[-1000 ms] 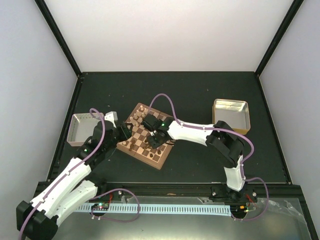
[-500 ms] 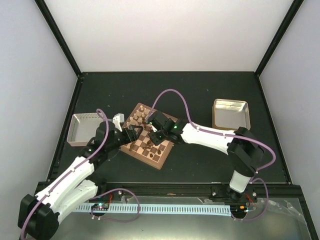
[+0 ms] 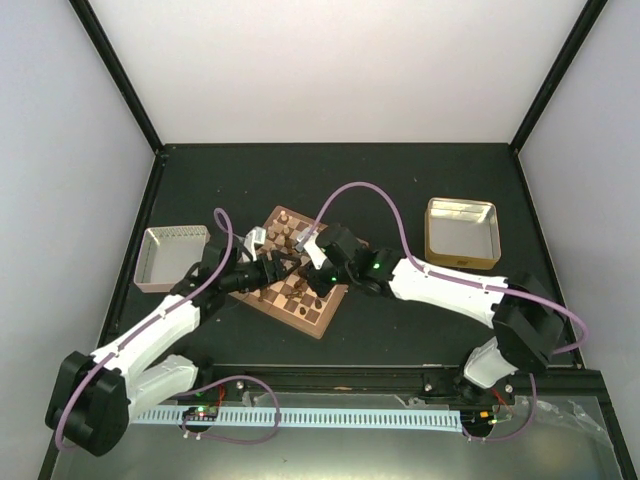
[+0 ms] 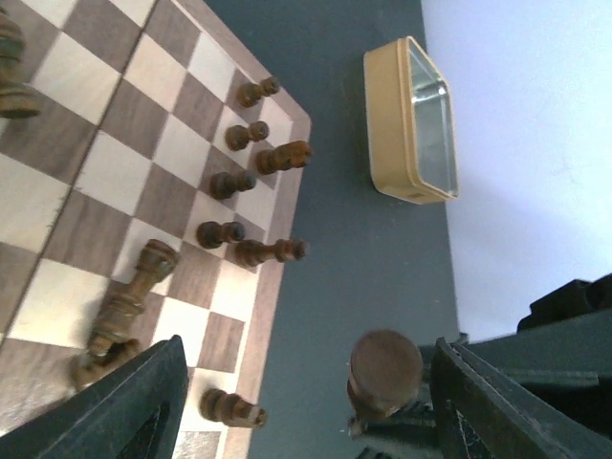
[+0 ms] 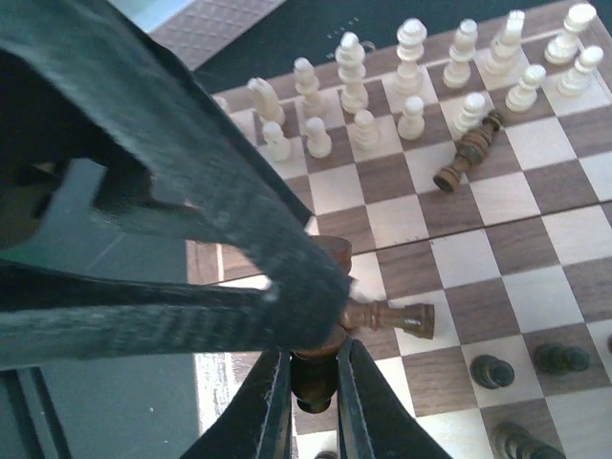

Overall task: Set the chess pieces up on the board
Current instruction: Place the chess piece on the chessboard.

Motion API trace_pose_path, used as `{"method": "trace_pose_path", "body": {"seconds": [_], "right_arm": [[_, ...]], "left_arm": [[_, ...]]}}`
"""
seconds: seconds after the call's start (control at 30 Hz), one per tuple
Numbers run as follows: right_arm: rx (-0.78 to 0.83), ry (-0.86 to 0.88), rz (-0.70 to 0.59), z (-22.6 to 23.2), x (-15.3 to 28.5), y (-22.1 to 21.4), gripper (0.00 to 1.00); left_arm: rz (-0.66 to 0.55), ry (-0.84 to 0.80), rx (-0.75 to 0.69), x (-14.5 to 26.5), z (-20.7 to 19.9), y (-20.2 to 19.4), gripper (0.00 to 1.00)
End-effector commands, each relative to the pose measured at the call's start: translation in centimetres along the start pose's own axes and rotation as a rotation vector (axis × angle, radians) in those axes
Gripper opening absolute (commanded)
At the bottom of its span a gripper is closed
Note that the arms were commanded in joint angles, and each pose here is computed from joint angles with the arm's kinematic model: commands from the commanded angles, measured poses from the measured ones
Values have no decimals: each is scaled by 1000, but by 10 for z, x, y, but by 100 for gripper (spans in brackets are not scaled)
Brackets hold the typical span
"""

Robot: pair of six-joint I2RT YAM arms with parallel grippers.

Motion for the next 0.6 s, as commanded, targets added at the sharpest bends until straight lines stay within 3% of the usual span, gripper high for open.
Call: {"method": "trace_pose_path", "body": {"seconds": [0.0,0.23,0.37,0.43,0.57], "right_arm": [[43,57,-94,7,11,13,9],[37,42,-118,6,18,15,12],[11,36,-147,6,25,16,15],[-27,36,-169,5,31,17,22],[-157,121,-269,4,54,25,47]], "left_arm": [[31,-169,6,-1,-28,11,69],[38,-174,14,-3,-25,9,30],[42,-188,18,-1,-27,8,15],[55,-210,35,1,-31,8,12],[79,-269,106,8,-45,9,11]]}}
Point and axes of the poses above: each gripper's point midway between its finger pads, its own x axis back along the fingers, its own z axis along the line the jaws close on, y = z × x, the point moved 7 cm from there along x, back along the fingers, and after that the axes turned 4 degrees about x, right-handed, at the moved point
